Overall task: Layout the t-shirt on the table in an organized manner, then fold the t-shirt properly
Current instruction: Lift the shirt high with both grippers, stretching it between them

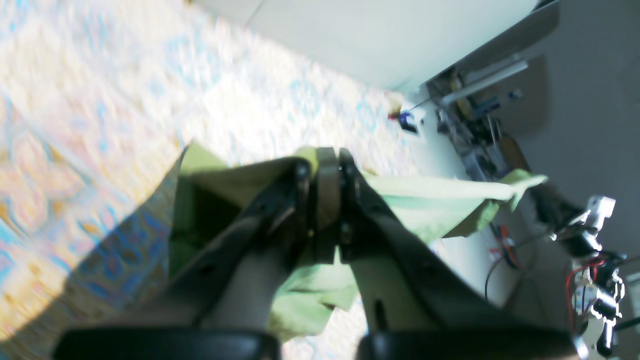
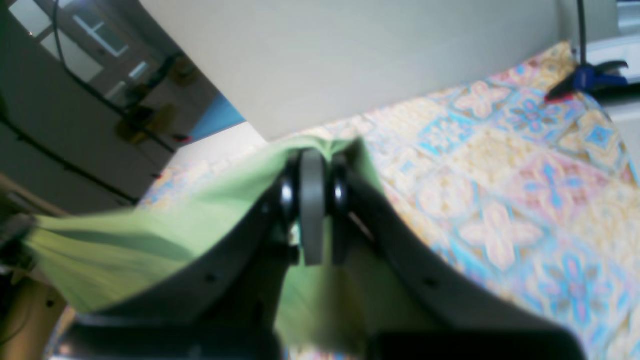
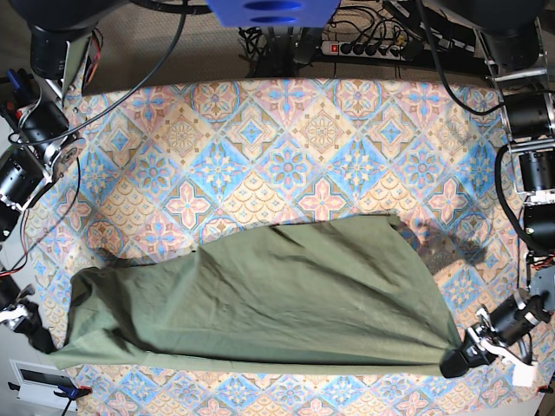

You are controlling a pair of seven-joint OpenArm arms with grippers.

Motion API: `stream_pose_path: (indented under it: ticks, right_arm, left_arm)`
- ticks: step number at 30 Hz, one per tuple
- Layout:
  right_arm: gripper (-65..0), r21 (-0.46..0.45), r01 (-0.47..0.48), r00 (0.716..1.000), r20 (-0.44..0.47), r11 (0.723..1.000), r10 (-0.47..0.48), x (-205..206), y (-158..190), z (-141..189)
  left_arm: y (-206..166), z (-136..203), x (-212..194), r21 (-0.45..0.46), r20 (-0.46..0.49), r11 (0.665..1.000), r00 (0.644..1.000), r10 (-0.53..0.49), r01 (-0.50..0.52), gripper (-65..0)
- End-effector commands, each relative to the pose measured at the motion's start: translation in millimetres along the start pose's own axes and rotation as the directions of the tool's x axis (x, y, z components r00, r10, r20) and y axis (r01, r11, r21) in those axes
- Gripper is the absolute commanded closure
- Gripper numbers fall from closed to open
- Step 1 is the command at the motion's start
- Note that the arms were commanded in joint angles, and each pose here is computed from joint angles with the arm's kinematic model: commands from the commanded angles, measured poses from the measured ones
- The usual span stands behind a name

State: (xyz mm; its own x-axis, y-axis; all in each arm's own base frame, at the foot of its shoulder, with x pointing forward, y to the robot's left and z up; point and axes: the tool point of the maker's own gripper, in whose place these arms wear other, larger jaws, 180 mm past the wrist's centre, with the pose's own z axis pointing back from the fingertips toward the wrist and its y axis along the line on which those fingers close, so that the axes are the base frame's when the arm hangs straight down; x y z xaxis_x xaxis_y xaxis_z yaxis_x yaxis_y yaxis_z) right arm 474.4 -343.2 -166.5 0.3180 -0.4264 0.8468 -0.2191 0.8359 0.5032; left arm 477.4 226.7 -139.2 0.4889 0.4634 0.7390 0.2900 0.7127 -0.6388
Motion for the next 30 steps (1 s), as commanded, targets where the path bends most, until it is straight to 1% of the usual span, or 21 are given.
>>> stream_pose_path:
  ticks: [1,3,6,8,11,13,15,18,20,22,24,26,30]
  right_arm:
    - [-0.5,0.052,-0.069,0.988,0.143,0.996,0.061,59.8,25.5,1.5]
    - [-0.5,0.072,-0.124,0.975,0.192,0.990,0.109,89.5,46.2,-5.4]
    - [-0.5,0.041,-0.194,0.962,0.204,0.980,0.182,113.2,58.7,-11.9]
    - [-0.5,0.042,-0.228,0.951,0.222,0.973,0.213,130.2,77.7,-22.5]
    - [-0.5,0.035,-0.276,0.936,0.235,0.961,0.260,151.5,99.4,-30.9]
    - [-0.5,0.039,-0.308,0.924,0.249,0.951,0.289,166.6,118.5,-36.9]
    - [-0.5,0.048,-0.348,0.911,0.256,0.936,0.325,178.8,138.6,-44.6]
    - [-0.5,0.061,-0.390,0.884,0.304,0.919,0.355,201.1,162.5,-47.4]
    - [-0.5,0.067,-0.397,0.877,0.321,0.915,0.357,204.4,167.3,-49.9]
    - [-0.5,0.073,-0.390,0.878,0.330,0.918,0.346,204.0,167.0,-52.7]
    - [-0.5,0.077,-0.377,0.883,0.332,0.923,0.333,202.9,164.9,-54.4]
    - [-0.5,0.079,-0.374,0.885,0.328,0.924,0.331,201.9,164.2,-55.3]
    - [-0.5,0.082,-0.372,0.884,0.334,0.925,0.326,202.7,164.7,-54.7]
  left_arm:
    - [-16.9,8.8,37.2,-0.032,0.086,0.998,0.995,-0.042,0.045,0.0]
    - [-21.1,8.7,56.3,-0.037,0.117,0.998,0.992,-0.039,0.044,0.0]
    - [-22.9,9.2,86.7,-0.043,0.168,0.999,0.986,-0.012,0.019,0.0]
    - [-33.8,9.5,112.5,-0.066,0.212,0.998,0.977,0.000,0.014,0.0]
    - [-44.6,14.5,141.1,-0.083,0.257,0.996,0.966,0.008,0.014,0.0]
    - [-60.4,14.7,159.5,-0.099,0.276,0.994,0.961,-0.009,0.038,0.0]
    - [-83.0,4.9,167.9,-0.127,0.272,0.989,0.962,-0.033,0.070,0.0]
    - [-103.7,-0.6,185.1,-0.142,0.298,0.985,0.953,-0.052,0.098,0.0]
    - [-108.5,-4.1,197.1,-0.145,0.318,0.986,0.947,-0.036,0.086,0.0]
    - [-114.3,-4.9,210.9,-0.154,0.341,0.986,0.940,-0.014,0.070,0.0]
    - [-112.0,-14.6,205.3,-0.162,0.325,0.986,0.946,0.012,0.043,0.0]
    - [-109.0,-17.0,204.3,-0.160,0.324,0.987,0.946,0.024,0.030,0.0]
    - [-101.4,-16.8,209.2,-0.153,0.354,0.988,0.934,0.046,0.009,0.0]
